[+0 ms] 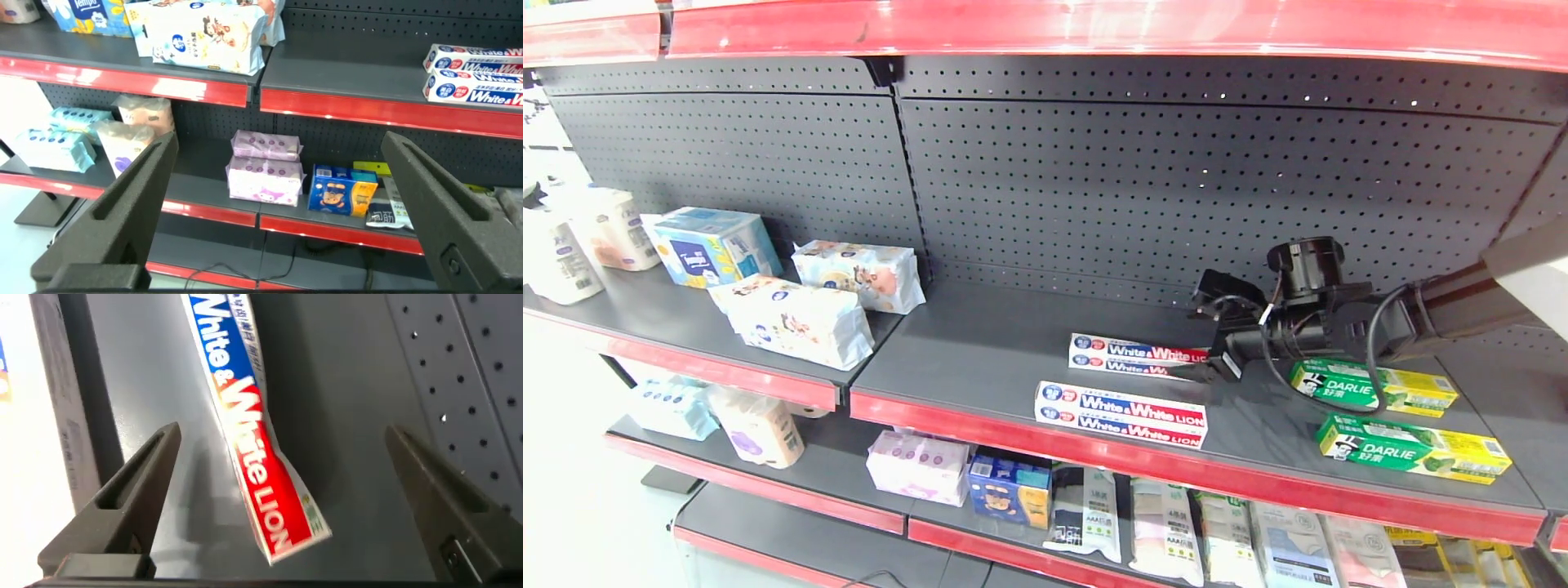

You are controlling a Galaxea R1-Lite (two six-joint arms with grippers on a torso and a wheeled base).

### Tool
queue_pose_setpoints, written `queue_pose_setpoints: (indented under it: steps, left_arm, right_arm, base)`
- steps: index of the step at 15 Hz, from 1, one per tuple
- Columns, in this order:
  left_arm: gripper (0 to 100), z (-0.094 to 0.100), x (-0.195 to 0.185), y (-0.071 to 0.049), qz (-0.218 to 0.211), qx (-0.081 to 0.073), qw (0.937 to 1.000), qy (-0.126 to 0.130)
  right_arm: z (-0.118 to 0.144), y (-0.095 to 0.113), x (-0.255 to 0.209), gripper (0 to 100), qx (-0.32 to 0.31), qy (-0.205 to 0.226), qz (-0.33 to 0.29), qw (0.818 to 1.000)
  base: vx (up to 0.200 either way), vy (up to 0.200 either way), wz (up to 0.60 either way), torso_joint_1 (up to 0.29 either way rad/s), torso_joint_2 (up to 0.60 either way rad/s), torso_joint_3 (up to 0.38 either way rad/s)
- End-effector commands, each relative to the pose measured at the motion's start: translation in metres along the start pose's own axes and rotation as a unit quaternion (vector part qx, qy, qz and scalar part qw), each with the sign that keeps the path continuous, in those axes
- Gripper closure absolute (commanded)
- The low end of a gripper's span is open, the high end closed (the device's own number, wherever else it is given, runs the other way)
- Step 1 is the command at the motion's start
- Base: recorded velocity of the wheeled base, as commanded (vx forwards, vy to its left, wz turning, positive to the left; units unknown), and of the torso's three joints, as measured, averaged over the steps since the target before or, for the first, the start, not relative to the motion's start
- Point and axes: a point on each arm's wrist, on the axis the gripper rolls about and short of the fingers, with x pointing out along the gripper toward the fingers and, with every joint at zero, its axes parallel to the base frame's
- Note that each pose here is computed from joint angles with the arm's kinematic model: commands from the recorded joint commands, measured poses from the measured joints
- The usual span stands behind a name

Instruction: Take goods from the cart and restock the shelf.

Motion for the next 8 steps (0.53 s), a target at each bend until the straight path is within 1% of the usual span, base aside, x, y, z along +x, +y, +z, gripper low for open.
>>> queue_pose_setpoints:
  steps: [1,2,4,6,8]
  left_arm:
    - [0,0.0,0.0,0.0,0.0,0.0,1.0,0.0]
    - [0,0.0,0.0,0.0,0.0,0.0,1.0,0.0]
    - [0,0.0,0.0,0.0,0.0,0.0,1.0,0.0]
    - [0,0.0,0.0,0.0,0.0,0.0,1.0,0.0]
    - [0,0.0,0.0,0.0,0.0,0.0,1.0,0.0]
  right_arm:
    - [0.0,0.001,-0.006,0,0.051,-0.002,0.002,0.999]
    - [-0.002,0.004,-0.008,0,0.063,0.003,0.005,0.998]
    - [-0.007,0.008,-0.009,0,0.063,0.008,0.012,0.998]
    - [-0.006,0.008,-0.008,0,0.061,0.002,0.016,0.998]
    - [-0.013,0.01,-0.009,0,0.07,0.011,0.019,0.997]
  base:
    - [0.0,0.0,0.0,0.0,0.0,0.0]
    - [0.0,0.0,0.0,0.0,0.0,0.0]
    - [0.0,0.0,0.0,0.0,0.0,0.0]
    - [0.0,0.0,0.0,0.0,0.0,0.0]
    - [0.0,0.0,0.0,0.0,0.0,0.0]
